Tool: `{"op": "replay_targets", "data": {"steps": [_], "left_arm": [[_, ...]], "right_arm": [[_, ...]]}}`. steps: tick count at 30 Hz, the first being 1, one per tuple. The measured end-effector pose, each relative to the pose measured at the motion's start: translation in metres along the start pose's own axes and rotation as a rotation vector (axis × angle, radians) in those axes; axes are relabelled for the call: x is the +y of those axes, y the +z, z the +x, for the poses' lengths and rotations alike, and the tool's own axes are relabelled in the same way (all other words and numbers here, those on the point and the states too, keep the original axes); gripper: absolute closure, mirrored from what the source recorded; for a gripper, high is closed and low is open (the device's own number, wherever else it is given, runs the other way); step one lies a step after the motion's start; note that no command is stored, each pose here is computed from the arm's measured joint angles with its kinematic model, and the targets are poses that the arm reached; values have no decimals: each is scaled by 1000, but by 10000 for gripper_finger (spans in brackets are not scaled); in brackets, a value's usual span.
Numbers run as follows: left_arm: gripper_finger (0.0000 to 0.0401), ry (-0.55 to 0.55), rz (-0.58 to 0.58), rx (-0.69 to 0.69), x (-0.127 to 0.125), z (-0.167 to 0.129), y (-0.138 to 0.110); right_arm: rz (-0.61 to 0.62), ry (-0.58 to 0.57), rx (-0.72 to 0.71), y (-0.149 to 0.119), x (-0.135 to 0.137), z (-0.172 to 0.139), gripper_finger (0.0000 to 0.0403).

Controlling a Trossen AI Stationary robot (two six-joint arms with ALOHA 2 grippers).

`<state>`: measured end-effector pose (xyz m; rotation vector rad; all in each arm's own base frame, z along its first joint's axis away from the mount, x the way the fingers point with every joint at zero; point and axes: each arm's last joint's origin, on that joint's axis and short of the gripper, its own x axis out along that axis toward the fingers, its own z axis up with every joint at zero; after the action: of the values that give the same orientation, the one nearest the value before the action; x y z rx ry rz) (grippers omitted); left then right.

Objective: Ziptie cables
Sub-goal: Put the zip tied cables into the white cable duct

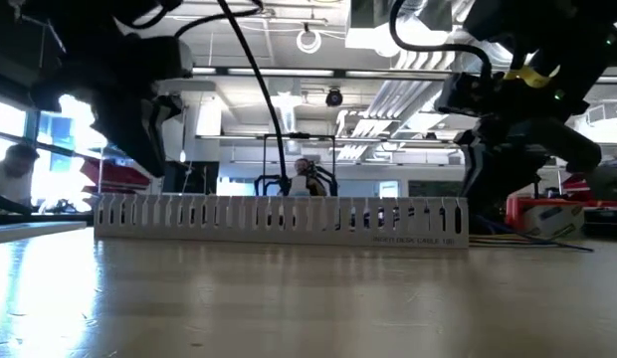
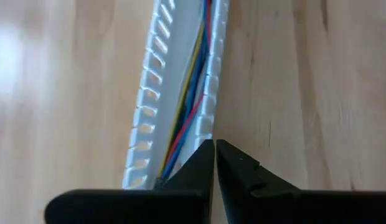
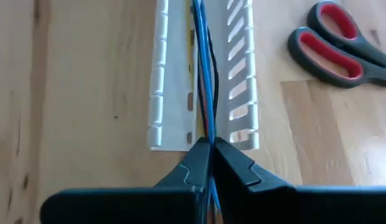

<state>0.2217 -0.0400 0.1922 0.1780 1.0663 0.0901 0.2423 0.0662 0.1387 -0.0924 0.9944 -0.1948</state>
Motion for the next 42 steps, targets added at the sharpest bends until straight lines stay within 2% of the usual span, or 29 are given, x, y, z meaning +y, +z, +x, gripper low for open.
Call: {"op": "replay_targets", "data": {"steps": [5,10,13,16,20,22,25,34,42], "left_arm": [[401,22,-69,93,4,-18,7],[401,16,-99,168,4,-15,-9],[400,35,-126,199,5,-8,-20],[394,54,-159,212,6,-2,-28],[382,67,-200,195,5,4,-34],[377,85,-208,193,5,7,-38],[371,108,-227,201,5,10,-43],[366,116,-216,193,6,12,-44],[398,65,-183,81,3,15,-32]], "right_arm": [[42,44,16,-1,-1,-6,341],[101,119,6,1,-3,-23,257],[78,105,-7,-4,-2,-27,216],[46,62,16,-21,-4,-18,189],[66,44,14,-46,-10,-1,180],[109,55,-9,-53,-13,4,187],[144,66,-15,-60,-15,6,220],[118,94,-37,-58,-14,7,390],[100,82,-146,-49,-12,7,400]]}}
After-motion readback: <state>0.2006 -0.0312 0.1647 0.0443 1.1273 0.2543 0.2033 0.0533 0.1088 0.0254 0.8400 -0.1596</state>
